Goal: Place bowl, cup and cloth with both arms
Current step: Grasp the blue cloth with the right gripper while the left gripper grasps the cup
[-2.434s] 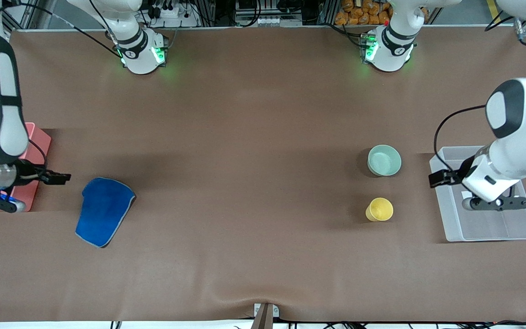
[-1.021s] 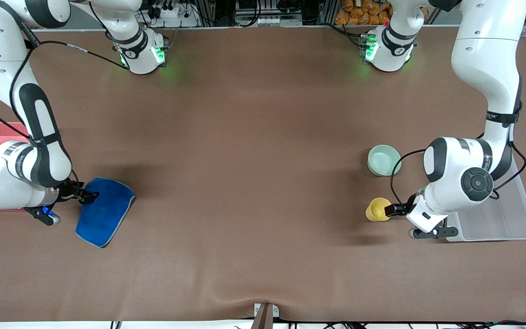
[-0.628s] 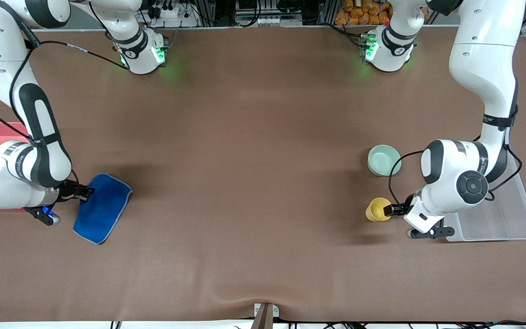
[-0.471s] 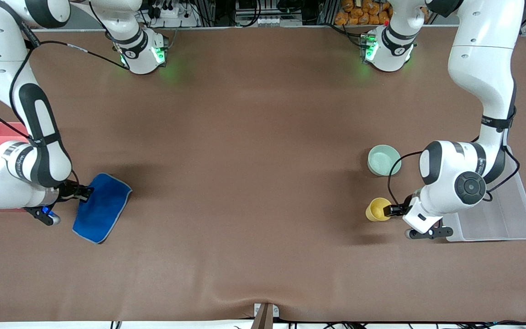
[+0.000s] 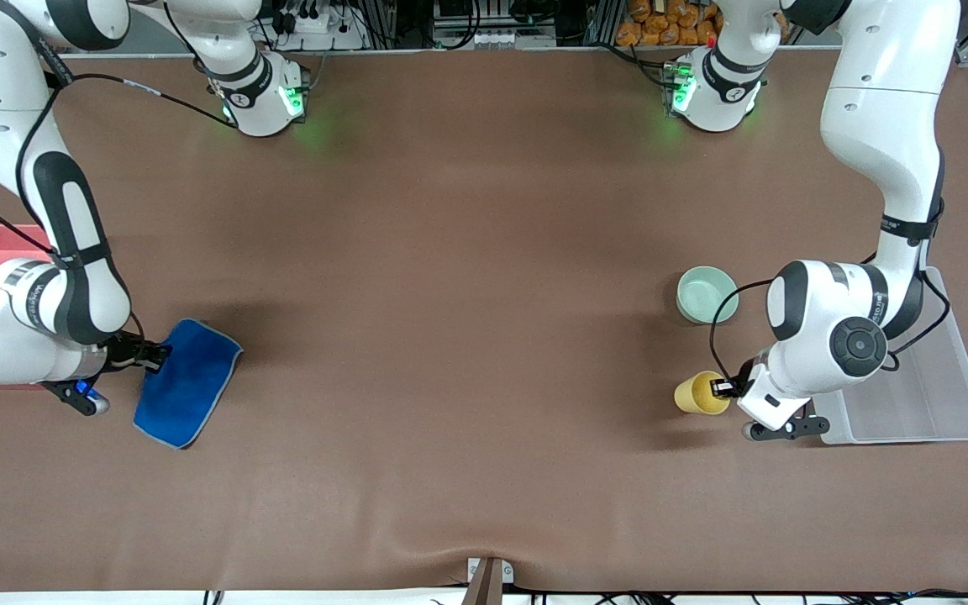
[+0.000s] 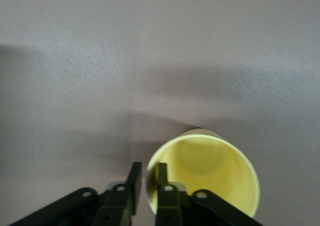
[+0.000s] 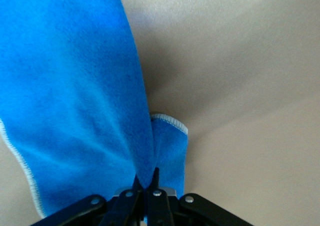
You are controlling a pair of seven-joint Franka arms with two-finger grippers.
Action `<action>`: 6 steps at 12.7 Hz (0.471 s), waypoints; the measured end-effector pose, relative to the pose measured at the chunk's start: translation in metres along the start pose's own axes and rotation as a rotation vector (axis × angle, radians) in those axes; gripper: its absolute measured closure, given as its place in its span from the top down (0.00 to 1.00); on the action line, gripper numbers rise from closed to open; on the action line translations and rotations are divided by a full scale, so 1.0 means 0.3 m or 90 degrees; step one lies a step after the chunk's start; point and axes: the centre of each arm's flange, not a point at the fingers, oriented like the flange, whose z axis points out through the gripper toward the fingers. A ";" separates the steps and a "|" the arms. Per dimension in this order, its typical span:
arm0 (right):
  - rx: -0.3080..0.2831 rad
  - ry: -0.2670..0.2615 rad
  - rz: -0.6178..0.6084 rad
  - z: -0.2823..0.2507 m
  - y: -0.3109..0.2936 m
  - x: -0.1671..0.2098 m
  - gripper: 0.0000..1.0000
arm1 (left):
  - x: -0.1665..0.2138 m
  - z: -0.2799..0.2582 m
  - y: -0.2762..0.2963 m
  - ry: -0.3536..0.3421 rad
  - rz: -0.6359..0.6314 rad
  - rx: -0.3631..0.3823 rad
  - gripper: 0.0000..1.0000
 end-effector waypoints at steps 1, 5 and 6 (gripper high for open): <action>0.001 0.003 -0.001 -0.019 -0.002 -0.003 0.04 | 0.007 -0.018 0.010 0.006 -0.001 -0.006 0.06; 0.007 0.012 -0.005 -0.103 -0.009 -0.027 0.04 | 0.040 -0.099 -0.036 0.012 -0.017 -0.004 0.04; 0.008 0.013 -0.006 -0.123 -0.010 -0.034 0.04 | 0.052 -0.140 -0.055 -0.001 -0.022 -0.001 0.04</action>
